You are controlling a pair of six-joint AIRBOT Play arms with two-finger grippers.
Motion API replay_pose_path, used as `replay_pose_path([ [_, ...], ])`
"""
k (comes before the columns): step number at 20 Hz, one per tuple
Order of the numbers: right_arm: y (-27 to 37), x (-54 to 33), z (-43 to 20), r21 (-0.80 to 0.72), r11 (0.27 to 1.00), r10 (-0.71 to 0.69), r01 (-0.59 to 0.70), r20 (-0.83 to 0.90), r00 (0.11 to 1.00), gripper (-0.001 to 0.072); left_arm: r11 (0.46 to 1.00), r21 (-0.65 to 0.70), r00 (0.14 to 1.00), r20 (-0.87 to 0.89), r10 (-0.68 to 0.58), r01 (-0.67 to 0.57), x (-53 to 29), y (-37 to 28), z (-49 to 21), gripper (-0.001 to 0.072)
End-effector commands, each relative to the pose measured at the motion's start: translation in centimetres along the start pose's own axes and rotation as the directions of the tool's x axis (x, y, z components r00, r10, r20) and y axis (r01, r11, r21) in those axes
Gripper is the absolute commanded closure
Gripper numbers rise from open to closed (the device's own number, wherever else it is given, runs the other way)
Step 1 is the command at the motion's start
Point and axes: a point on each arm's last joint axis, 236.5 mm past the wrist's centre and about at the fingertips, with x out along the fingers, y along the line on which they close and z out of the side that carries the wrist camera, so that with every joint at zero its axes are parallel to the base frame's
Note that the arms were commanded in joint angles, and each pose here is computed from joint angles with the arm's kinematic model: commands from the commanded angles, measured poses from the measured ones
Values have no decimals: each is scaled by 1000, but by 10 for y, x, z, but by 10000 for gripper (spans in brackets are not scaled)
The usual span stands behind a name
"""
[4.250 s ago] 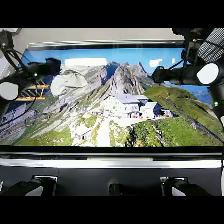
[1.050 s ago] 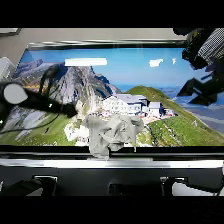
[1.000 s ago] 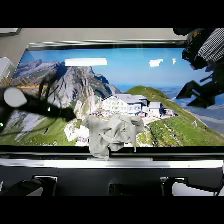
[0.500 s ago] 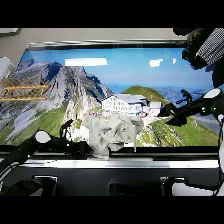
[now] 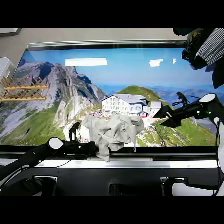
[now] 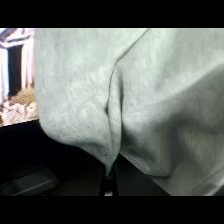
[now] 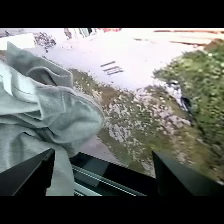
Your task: Fold the clothes and pants, and hang the long-sleeved shirts on hangers.
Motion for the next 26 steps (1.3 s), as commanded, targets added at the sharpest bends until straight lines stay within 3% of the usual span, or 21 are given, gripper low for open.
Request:
replay_pose_path([
  [1,2,27,-11,-50,999,-24,21,-57,998,3,997,77,998,52,-23,19,-6,-16,11,687],
  [8,44,121,-14,-99,995,16,-27,-107,994,8,994,101,998,50,-49,44,-16,-28,9,687],
  [9,45,128,-17,-91,996,11,-22,-119,993,63,992,112,996,59,-59,52,-19,-32,11,687],
  [10,47,132,-18,-98,995,6,-17,-118,993,233,991,116,995,70,-70,62,-22,-37,14,687],
  [11,50,131,-17,-104,994,7,-20,-117,993,503,991,116,994,81,-79,69,-26,-40,18,687],
  [12,54,128,-16,-114,993,11,-25,-121,993,659,990,116,991,99,-86,74,-31,-41,26,687],
  [14,63,99,3,-193,981,-22,11,-54,998,660,980,193,989,129,-72,46,-53,-46,48,688],
  [17,101,-11,69,-315,942,-32,116,260,965,660,911,402,962,272,-18,-97,-141,-71,111,688],
  [19,151,-126,96,-404,896,55,187,517,854,660,864,465,876,478,-59,-196,-237,-112,158,687],
  [21,202,-244,86,-441,848,150,292,730,667,660,824,492,696,696,-177,-282,-358,-174,182,687],
  [23,247,-335,43,-449,801,242,396,848,472,660,777,509,517,808,-284,-369,-454,-226,168,686],
  [26,292,-419,-38,-395,727,340,562,918,205,660,717,519,336,853,-400,-465,-537,-279,121,686],
])
